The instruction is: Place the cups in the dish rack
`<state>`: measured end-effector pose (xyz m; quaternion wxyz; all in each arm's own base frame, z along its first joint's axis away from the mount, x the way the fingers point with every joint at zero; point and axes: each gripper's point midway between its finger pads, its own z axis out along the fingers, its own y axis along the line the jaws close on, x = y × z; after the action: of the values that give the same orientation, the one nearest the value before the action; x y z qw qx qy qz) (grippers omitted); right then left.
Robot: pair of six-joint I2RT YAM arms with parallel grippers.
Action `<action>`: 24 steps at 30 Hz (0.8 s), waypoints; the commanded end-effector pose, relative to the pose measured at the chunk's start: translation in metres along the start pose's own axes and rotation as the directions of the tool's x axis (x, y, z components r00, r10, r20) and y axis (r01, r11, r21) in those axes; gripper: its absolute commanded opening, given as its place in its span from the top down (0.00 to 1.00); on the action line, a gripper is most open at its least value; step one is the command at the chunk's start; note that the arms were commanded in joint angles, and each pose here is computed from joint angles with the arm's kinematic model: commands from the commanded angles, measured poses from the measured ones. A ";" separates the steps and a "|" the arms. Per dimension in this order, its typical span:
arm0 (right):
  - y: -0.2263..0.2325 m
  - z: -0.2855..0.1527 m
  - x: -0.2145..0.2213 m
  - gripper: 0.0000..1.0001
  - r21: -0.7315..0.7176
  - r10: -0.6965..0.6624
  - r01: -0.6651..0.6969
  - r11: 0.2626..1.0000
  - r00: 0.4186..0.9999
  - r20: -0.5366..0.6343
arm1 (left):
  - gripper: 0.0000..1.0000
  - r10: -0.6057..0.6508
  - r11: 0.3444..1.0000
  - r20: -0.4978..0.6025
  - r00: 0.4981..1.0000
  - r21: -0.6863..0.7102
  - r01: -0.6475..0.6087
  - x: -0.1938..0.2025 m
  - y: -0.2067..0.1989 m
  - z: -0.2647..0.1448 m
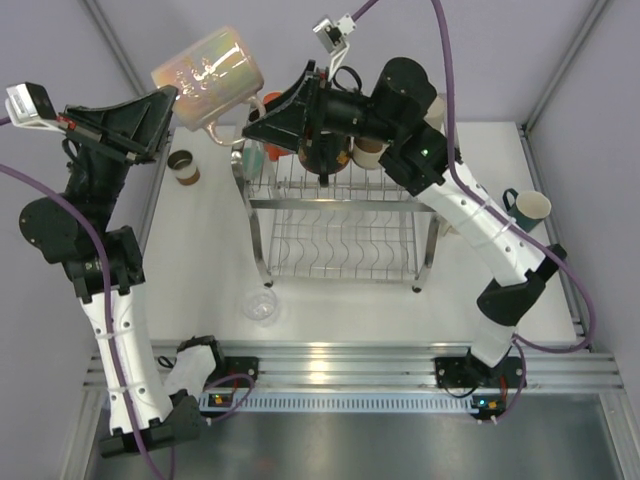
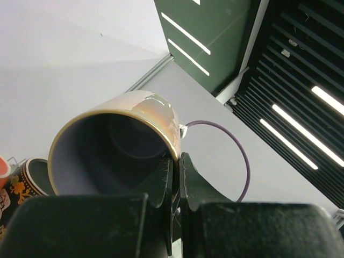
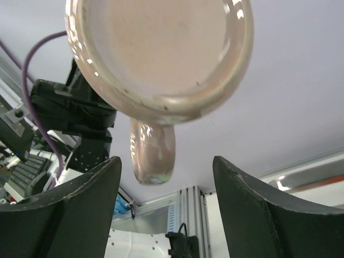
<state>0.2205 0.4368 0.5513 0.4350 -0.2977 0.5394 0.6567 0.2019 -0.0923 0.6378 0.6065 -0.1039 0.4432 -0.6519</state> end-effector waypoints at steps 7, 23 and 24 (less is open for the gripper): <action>0.030 0.005 -0.037 0.33 -0.119 -0.028 0.040 0.992 0.995 0.096 | 1.00 0.038 0.993 0.045 0.998 0.113 -0.043 -0.002 -0.031 -0.005; 0.021 0.021 -0.024 0.38 -0.149 0.056 -0.045 0.988 0.996 0.070 | 1.00 0.040 0.995 0.047 0.998 0.093 -0.044 -0.003 -0.018 -0.004; 0.021 0.022 -0.022 0.39 -0.152 0.058 -0.047 0.987 0.996 0.067 | 1.00 0.040 0.995 0.045 0.998 0.089 -0.044 -0.003 -0.016 -0.004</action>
<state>0.2293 0.4589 0.5557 0.3987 -0.2808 0.5251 0.6975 0.2210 -0.0889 0.6129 0.5880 -0.1277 0.4617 -0.6517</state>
